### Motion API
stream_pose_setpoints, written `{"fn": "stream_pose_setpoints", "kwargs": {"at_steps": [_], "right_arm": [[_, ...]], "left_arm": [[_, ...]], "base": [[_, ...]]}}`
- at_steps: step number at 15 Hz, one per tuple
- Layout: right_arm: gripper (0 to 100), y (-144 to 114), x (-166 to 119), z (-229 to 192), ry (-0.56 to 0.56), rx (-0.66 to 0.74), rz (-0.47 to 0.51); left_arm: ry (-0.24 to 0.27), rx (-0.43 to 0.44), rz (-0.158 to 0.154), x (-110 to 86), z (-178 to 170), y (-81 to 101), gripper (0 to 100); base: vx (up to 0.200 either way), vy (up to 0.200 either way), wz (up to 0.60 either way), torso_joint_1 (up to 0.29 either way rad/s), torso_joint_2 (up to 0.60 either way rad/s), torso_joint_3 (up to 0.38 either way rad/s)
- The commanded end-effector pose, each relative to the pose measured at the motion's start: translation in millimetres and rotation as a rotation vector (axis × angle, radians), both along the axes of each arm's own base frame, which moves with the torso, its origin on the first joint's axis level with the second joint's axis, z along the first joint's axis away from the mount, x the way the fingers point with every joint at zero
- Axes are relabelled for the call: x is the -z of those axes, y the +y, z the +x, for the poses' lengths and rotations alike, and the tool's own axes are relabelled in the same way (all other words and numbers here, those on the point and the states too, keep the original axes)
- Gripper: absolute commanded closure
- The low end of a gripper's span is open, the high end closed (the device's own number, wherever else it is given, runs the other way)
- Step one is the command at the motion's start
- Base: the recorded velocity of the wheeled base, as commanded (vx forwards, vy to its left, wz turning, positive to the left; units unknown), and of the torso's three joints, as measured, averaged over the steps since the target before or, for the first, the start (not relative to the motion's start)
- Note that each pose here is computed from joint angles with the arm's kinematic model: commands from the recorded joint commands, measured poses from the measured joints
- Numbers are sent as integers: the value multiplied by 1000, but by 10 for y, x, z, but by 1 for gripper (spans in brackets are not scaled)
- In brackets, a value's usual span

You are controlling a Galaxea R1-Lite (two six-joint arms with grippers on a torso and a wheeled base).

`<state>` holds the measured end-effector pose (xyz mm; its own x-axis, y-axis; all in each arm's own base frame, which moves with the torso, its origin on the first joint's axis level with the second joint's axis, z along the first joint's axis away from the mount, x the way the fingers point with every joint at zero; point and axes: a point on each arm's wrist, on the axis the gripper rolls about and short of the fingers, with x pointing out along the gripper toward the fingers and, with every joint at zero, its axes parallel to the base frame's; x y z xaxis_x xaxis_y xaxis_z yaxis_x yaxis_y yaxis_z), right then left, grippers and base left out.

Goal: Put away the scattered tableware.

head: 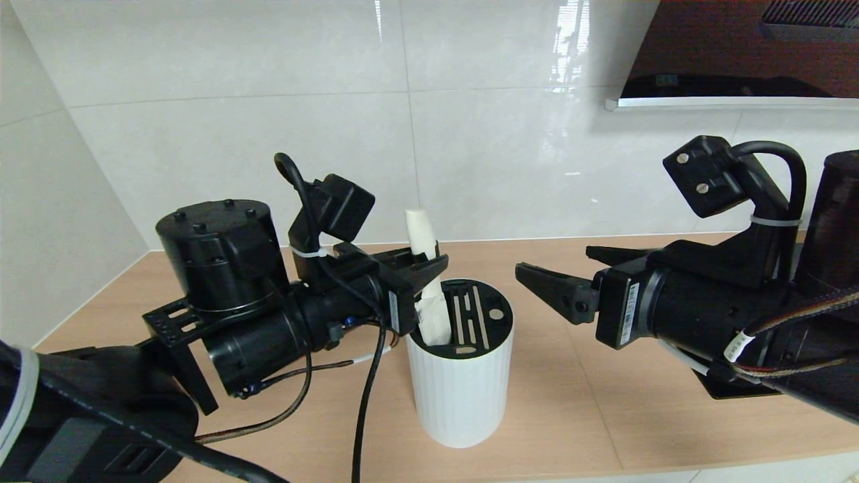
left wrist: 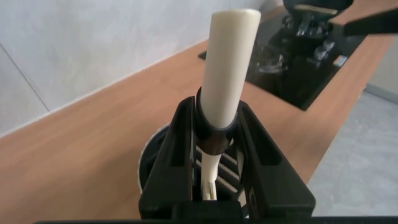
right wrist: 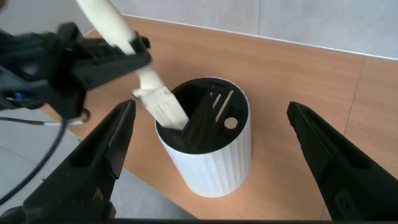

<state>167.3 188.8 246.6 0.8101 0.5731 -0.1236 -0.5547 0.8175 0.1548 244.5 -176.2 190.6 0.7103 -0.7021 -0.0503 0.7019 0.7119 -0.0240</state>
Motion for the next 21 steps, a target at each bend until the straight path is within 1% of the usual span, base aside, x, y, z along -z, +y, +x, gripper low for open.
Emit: {"fn": "stream_pose_setpoints", "kwargs": {"at_steps": [1,3,5,10,12,14,19,21], "right_arm": [[0,8,11,6,3,-1,-3],[0,8,11,6,3,-1,-3],[0,8,11,6,3,-1,-3],[0,8,15,5,4,-1,-4],[0,8,15,5,4,-1,-4],[0,8,15,5,4,-1,-4],[0,13,23,10,6,-1,-6],[0,16,27,13,7,-1,-8]], "left_arm": [[22,-9,16,82,33,-31,100],[34,-38,28,140,56,-62,100],[51,-38,40,205,79,-95,100],[66,-41,52,267,103,-111,100],[83,-56,70,345,126,-146,100],[95,-52,78,388,114,-172,100],[104,-50,86,422,111,-188,100],[100,-67,86,415,117,-188,100]], "base": [[0,0,0,0,0,0],[0,0,0,0,0,0],[0,0,0,0,0,0],[0,0,0,0,0,0],[0,0,0,0,0,0],[0,0,0,0,0,0],[0,0,0,0,0,0],[0,0,0,0,0,0]]}}
